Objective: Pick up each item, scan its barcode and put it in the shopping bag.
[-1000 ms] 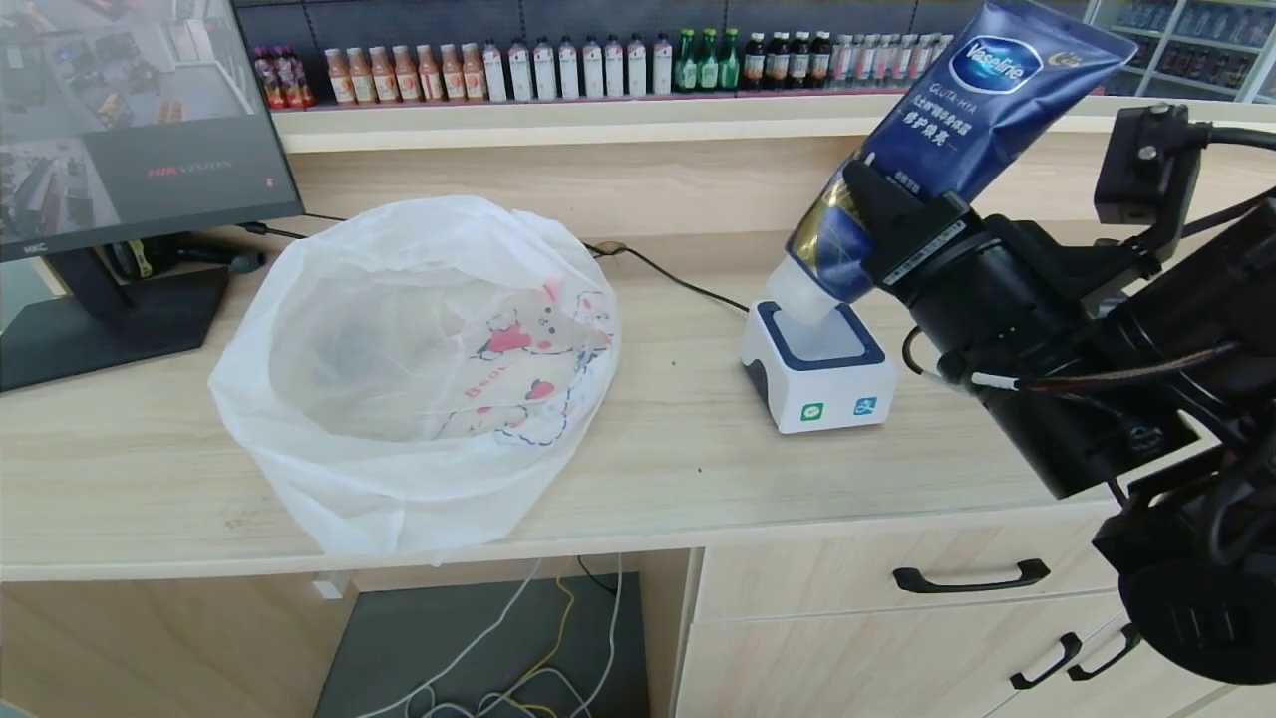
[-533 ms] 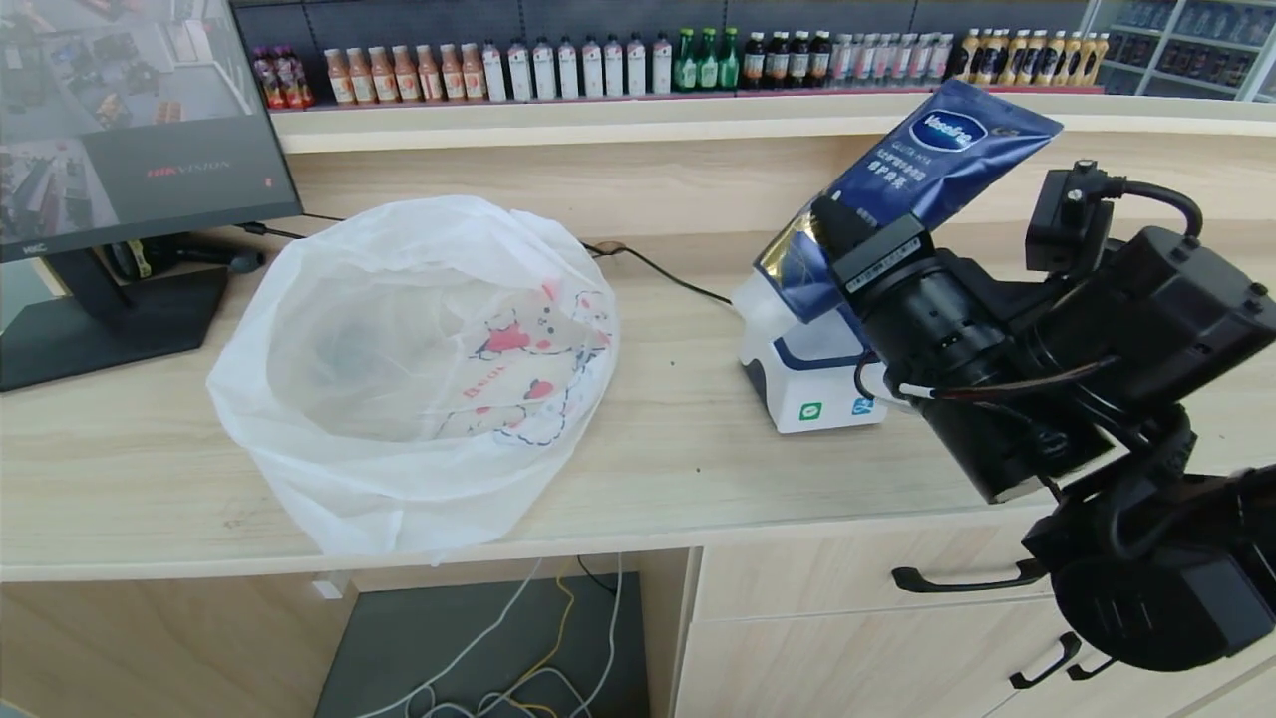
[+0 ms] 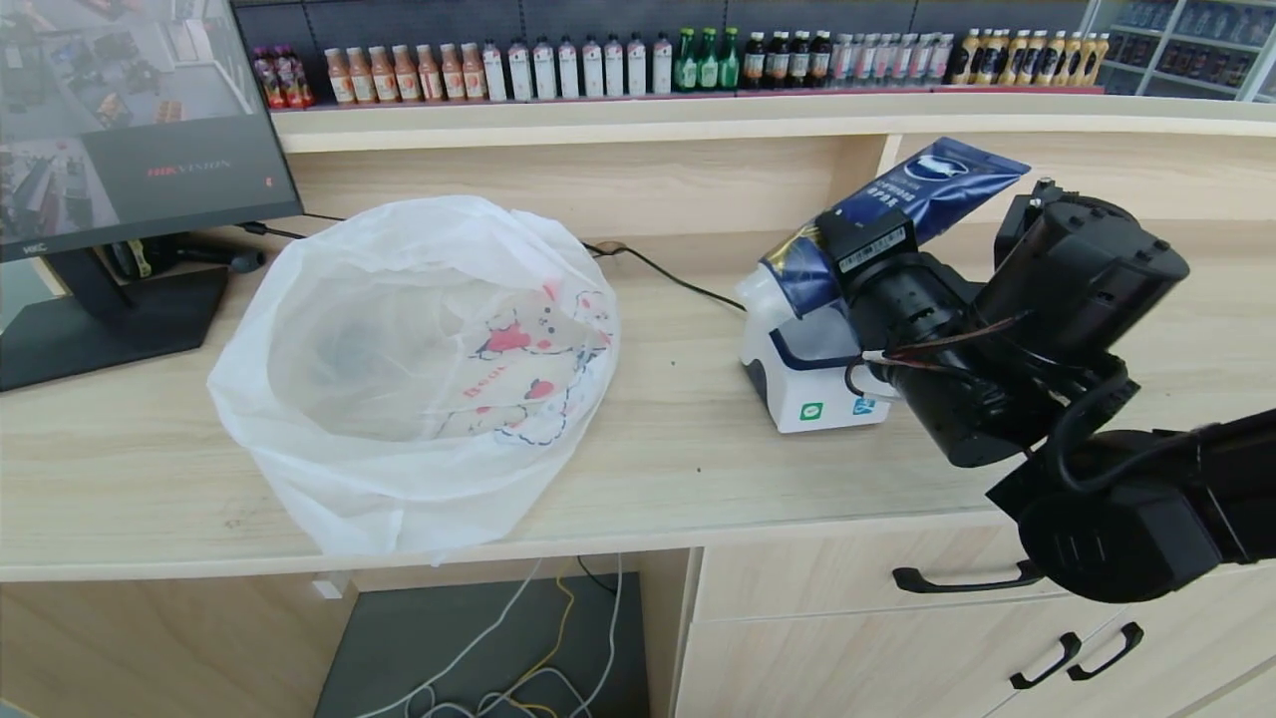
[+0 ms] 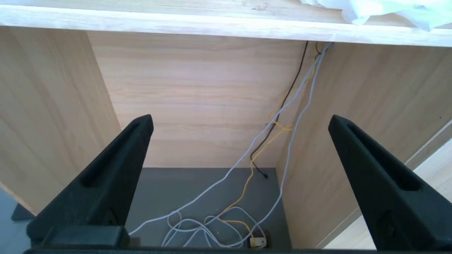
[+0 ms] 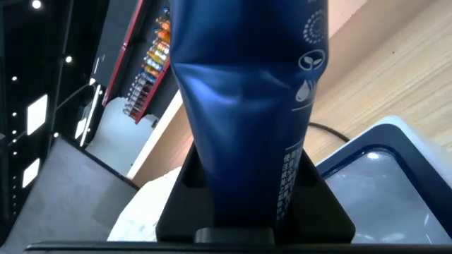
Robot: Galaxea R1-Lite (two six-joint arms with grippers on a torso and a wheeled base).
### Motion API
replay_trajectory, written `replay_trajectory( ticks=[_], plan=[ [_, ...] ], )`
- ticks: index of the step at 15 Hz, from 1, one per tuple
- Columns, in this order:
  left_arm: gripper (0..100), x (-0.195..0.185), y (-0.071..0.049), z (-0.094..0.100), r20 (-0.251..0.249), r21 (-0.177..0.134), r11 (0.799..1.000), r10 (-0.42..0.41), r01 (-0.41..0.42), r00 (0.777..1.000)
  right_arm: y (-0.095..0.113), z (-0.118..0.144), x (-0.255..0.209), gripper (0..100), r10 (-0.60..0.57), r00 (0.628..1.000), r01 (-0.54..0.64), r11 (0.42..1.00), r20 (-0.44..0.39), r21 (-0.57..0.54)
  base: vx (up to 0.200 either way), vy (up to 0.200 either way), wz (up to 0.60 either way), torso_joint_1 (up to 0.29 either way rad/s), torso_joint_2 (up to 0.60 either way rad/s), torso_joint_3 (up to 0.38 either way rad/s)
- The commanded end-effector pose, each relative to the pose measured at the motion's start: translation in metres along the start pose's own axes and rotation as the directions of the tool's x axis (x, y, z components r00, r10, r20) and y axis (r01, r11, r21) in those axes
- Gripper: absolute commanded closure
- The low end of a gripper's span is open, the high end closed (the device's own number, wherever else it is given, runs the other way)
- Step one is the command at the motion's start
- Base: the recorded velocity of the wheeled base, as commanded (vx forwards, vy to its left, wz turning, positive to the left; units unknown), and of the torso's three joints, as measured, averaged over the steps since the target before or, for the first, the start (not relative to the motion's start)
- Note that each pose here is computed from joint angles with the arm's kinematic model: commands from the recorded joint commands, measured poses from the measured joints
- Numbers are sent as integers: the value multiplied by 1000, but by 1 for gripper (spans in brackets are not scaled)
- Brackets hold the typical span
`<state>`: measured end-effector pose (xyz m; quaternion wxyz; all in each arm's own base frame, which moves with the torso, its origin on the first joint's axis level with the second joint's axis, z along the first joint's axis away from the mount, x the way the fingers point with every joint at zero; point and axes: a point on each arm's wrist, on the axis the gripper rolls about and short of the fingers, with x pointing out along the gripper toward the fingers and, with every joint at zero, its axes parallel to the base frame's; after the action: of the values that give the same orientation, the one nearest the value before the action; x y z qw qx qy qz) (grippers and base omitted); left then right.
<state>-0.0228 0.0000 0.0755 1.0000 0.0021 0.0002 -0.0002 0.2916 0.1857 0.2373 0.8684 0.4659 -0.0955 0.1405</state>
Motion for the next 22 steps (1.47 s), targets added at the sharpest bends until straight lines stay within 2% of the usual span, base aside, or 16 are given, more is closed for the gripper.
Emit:
replay_trajectory(
  ticks=[1, 5, 22],
  plan=[
    [0, 0, 0, 0, 0, 0, 1000, 0, 0, 1000, -1, 0, 2, 100, -4, 1000, 4, 1000, 4, 10, 0, 0, 0, 0, 0, 0],
    [0, 0, 0, 0, 0, 0, 1000, 0, 0, 1000, -8, -1, -1, 100, -52, 998, 51, 998, 20, 28, 0, 0, 0, 0, 0, 0],
    [0, 0, 0, 0, 0, 0, 1000, 0, 0, 1000, -18, -7, -3, 100, -82, 997, 82, 994, 3, 78, 0, 0, 0, 0, 0, 0]
  ],
)
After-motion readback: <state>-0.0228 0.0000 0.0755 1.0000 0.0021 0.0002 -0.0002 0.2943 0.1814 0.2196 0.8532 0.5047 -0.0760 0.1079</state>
